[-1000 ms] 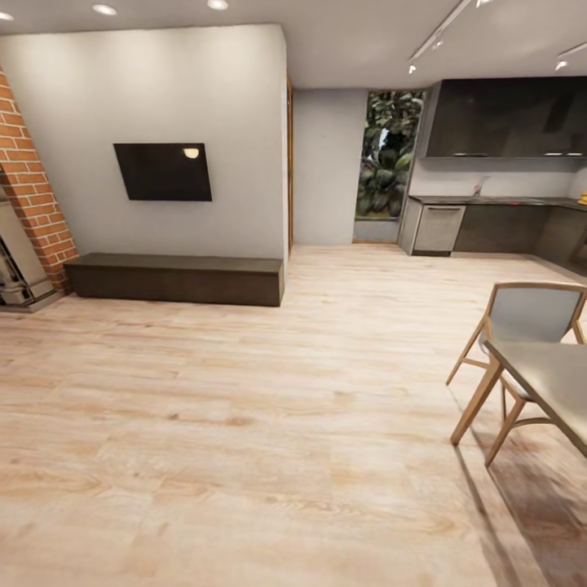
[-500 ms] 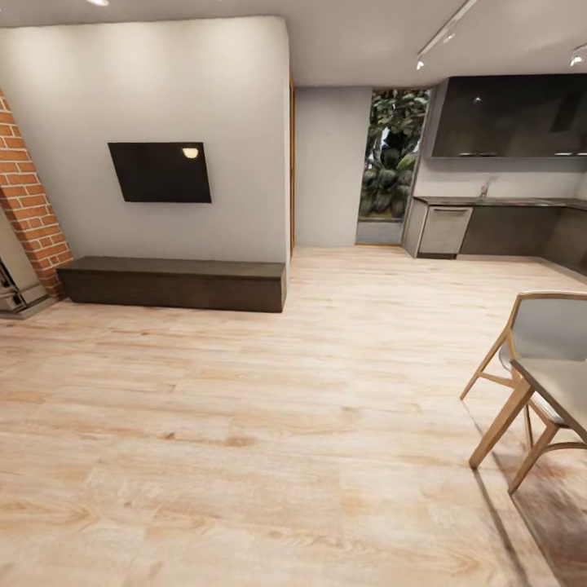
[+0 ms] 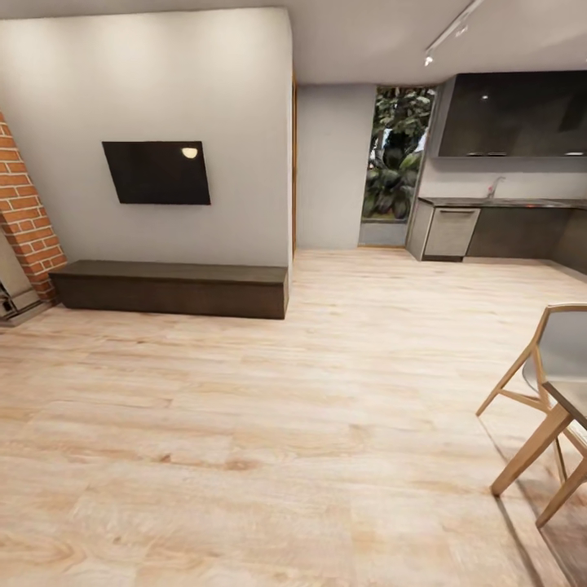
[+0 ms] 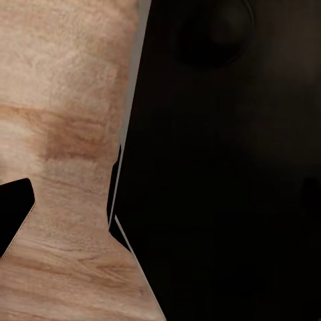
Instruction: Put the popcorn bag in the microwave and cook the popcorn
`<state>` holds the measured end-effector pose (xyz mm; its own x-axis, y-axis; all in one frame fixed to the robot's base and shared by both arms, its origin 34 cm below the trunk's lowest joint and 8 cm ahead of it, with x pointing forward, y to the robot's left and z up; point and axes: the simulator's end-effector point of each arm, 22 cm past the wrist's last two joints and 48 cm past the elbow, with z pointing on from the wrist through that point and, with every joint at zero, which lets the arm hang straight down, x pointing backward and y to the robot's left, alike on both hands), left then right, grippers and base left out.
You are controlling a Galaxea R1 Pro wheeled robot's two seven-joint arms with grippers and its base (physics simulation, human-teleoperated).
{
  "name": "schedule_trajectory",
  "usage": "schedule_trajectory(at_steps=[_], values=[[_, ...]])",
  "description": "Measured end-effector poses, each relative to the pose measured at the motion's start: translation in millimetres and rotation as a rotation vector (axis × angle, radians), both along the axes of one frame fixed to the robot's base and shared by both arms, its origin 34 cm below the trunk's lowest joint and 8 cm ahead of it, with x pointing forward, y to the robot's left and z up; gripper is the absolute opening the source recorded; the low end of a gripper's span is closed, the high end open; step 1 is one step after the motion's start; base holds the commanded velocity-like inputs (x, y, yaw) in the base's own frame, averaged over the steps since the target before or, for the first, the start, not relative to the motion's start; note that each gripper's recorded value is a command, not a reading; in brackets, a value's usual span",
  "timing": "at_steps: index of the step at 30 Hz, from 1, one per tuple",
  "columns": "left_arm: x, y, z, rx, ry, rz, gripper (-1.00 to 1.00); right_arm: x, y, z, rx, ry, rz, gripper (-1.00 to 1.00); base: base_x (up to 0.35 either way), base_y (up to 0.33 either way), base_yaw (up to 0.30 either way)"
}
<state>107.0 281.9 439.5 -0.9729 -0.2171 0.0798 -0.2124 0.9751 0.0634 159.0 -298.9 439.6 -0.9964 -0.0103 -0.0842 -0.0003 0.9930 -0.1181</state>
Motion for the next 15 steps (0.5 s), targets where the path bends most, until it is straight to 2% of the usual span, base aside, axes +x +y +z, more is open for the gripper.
schedule_trajectory(at_steps=[15], values=[[0.2,0.2,0.0,0.000,-0.001,-0.001,1.00,0.0,0.0,0.0,0.000,0.000,0.000,1.00,0.330,0.079,0.000]])
